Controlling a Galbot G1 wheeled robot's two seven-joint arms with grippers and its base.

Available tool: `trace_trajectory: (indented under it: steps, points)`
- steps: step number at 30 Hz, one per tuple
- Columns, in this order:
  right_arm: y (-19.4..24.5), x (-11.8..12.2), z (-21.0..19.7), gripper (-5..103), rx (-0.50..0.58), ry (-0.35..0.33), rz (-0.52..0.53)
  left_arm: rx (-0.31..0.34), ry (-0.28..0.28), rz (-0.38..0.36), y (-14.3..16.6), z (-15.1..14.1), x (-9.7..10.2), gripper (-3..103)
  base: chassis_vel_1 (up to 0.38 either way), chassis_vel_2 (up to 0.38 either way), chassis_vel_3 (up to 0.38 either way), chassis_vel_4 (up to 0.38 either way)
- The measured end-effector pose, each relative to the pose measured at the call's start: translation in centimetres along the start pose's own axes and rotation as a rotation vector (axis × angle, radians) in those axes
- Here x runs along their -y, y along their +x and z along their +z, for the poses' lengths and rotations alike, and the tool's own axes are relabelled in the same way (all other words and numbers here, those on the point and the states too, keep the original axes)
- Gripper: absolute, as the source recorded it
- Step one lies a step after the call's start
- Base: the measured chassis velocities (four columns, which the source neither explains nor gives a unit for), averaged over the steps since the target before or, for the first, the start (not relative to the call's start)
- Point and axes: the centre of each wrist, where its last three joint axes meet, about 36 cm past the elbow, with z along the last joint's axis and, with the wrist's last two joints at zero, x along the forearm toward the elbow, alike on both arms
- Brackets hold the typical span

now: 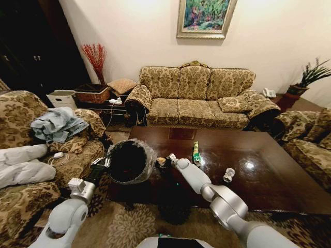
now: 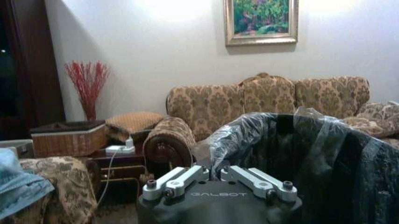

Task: Move to the front of the table and place the trash on the table into the trash bin.

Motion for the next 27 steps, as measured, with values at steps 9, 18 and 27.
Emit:
trace_trajectory:
  steps: [9,18,27]
  points:
    - [0.9,0.2,1.5,44,0.014,0.015,0.023,0.01,-0.012,0.006,-0.4,-0.5,-0.5,4,0.0,0.0,0.0,0.0]
    - [7.5,2.6,2.9,44,0.356,0.046,0.193,0.021,-0.018,0.017,-1.3,-0.4,-1.8,4,0.0,0.0,0.0,0.0]
    - [21.8,-1.5,0.1,44,0.765,0.017,0.229,-0.011,-0.023,0.048,-1.3,-0.2,-1.8,4,0.0,0.0,0.0,0.0]
